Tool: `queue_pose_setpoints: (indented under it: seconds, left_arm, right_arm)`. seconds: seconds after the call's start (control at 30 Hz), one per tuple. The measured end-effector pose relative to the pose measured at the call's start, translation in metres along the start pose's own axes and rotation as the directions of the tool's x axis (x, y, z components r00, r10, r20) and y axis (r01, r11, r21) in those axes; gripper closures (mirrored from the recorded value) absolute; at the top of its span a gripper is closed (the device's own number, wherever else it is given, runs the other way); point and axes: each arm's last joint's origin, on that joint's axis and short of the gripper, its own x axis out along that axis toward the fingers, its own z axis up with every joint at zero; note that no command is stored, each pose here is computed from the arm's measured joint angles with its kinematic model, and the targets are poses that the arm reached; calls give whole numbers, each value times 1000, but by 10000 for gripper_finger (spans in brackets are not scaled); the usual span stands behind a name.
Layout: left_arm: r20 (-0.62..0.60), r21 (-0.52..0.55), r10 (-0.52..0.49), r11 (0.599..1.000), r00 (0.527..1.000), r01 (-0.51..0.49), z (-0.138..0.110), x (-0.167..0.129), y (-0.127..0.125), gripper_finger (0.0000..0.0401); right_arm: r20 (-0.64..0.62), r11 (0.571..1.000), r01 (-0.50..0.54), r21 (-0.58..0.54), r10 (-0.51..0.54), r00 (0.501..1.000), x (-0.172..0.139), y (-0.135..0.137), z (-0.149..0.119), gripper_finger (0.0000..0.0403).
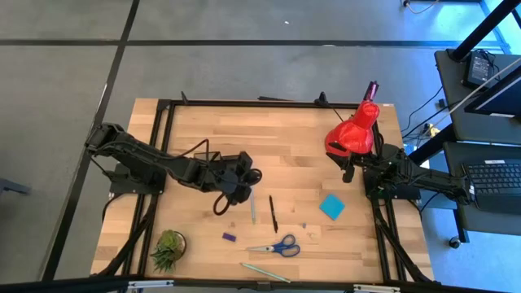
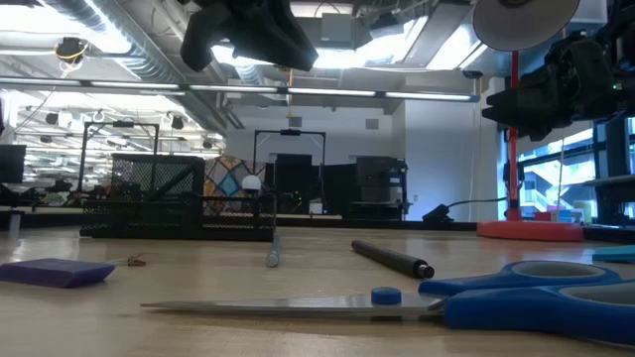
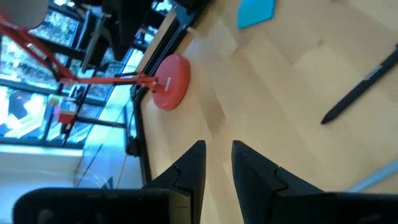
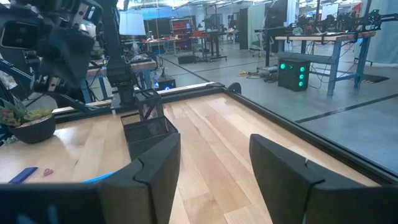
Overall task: Pick and place office supplies into organizer
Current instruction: Put the top blue pencil into the black desk organizer
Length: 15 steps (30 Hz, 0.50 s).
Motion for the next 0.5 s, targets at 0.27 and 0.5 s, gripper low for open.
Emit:
queue_pose_setpoints:
  seconds: [0.27,0.5]
  left_arm:
    - [12,-44,-44,998,999,44,-3,2,0,325]
    - [73,-3,-175,984,982,176,-6,4,-2,262]
  right_arm:
    - [0,1000,0,3,0,1000,0,0,0,208]
    - [0,1000,0,3,0,1000,0,0,0,208]
